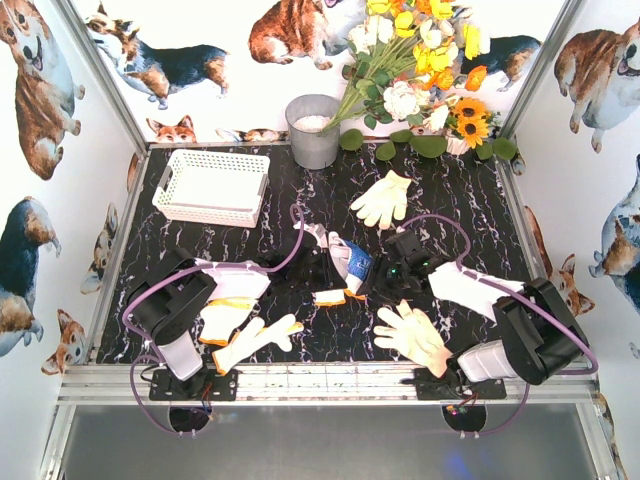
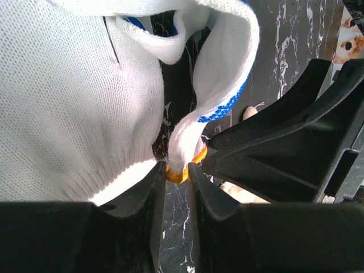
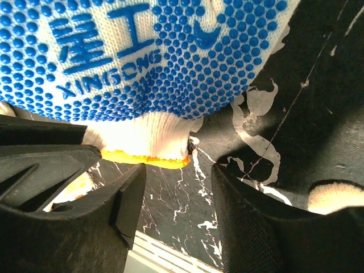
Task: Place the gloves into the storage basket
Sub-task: Pick up the glove from the center of the board.
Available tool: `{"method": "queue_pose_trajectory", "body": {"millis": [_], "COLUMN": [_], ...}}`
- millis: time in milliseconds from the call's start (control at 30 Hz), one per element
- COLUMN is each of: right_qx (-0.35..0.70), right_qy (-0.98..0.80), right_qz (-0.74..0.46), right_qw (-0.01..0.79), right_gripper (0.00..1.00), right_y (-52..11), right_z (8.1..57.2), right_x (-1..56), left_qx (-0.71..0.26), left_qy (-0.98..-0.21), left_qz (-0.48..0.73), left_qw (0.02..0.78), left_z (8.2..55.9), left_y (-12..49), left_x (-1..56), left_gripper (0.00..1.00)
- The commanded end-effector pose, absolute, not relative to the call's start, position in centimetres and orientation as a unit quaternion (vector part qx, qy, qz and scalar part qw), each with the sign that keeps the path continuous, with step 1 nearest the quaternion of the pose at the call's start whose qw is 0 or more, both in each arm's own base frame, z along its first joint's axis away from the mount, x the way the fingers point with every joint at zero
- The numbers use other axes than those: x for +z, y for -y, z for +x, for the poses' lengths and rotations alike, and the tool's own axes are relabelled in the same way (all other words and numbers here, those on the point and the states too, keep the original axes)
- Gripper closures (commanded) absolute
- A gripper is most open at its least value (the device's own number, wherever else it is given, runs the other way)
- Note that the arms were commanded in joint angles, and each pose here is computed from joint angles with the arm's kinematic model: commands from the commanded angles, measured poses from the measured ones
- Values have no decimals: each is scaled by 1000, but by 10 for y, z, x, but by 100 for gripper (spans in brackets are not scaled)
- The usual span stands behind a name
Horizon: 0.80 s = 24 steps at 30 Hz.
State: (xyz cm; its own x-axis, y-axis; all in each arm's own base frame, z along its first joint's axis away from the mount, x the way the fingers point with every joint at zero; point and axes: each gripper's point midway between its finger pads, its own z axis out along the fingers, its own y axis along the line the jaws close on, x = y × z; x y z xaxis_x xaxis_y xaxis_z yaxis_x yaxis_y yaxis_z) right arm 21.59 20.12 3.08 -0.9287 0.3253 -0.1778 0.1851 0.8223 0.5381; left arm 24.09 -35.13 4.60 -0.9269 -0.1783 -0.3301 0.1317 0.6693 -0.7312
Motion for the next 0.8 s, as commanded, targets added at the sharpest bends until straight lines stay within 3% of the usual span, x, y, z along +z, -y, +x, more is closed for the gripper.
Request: {"method": "queue_pose_trajectory", "body": {"millis": [0, 100, 533, 767], "right_qx": [267, 270, 267, 266], "right_qy": [-944, -944, -945, -945], "right_qz": [132, 129, 131, 131], "right_qw": [144, 140, 134, 134], "right_gripper": [49, 51, 56, 69], "right_y": [-204, -207, -210, -210], "right_z": [225, 226, 227, 228], "right_x": [32, 32, 24, 23], "left_qx": [-407, -408, -411, -416], "left_qy": [-894, -894, -897, -894], "left_qz": [-7, -5, -7, -10], "left_qw": [188, 184, 164, 168], "left_z": [240, 241, 235, 239], "left_y": [353, 355, 357, 360], "left_x": [42, 40, 28, 27], "left_gripper": [81, 77, 76, 81]}}
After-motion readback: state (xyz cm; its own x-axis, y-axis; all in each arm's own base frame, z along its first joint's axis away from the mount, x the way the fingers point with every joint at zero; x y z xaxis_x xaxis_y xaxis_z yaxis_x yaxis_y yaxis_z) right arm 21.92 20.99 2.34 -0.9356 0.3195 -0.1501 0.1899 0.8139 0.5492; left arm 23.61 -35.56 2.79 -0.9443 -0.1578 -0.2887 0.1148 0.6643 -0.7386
